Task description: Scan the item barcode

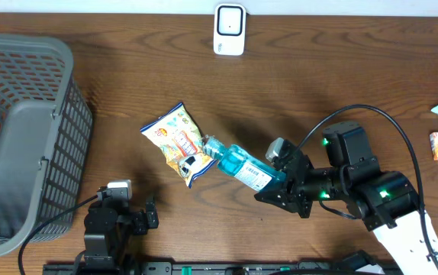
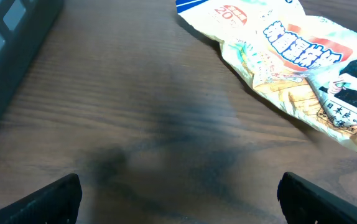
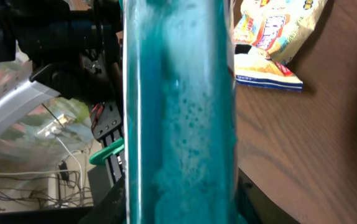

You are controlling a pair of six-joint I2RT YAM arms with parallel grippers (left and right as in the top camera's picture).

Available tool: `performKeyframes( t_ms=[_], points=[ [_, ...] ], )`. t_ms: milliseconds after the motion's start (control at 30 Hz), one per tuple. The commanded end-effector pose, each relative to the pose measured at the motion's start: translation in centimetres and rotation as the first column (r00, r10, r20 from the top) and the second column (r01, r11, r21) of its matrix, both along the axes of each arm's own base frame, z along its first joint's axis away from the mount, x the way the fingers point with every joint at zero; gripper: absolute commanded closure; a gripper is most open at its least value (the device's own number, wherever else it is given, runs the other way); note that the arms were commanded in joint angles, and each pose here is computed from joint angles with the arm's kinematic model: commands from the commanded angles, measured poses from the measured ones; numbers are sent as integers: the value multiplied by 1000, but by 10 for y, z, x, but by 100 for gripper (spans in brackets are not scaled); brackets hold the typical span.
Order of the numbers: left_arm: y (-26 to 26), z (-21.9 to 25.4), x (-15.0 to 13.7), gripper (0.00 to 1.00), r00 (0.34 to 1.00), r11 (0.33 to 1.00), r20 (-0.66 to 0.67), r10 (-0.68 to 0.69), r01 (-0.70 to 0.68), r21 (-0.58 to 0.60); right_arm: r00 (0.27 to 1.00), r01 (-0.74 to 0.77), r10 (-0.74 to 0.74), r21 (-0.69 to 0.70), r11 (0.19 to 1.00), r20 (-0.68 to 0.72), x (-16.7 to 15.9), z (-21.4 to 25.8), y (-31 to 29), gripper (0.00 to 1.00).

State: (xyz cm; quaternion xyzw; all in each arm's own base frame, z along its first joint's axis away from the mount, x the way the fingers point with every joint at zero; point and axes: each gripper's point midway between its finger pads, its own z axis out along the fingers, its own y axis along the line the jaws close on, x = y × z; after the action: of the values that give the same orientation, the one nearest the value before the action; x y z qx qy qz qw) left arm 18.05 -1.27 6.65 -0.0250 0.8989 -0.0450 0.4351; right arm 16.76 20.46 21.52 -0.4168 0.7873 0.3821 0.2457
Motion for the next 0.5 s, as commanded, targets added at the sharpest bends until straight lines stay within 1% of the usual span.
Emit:
performKeyframes(
  t_ms=[0,100,233,367,467],
  points=[
    [2,-6,-3,2,1000,1000,-22,0,0,16,987,-81,73,47,996,141,4,21,6,99],
    [2,-6,-3,2,1000,1000,-22,1,0,17,958,-62,63,-13,998,280,30,18,4,99],
    [2,-6,-3,2,1000,1000,-22,1,0,17,898,38,-12,-50,998,440,76,23,4,99],
    [2,-6,-3,2,1000,1000,-22,1,0,17,790,84,-59,-12,996,610,117,46,11,99],
    [2,-6,-3,2,1000,1000,-22,1,0,17,682,71,-45,-6,997,730,143,59,19,99]
  ],
)
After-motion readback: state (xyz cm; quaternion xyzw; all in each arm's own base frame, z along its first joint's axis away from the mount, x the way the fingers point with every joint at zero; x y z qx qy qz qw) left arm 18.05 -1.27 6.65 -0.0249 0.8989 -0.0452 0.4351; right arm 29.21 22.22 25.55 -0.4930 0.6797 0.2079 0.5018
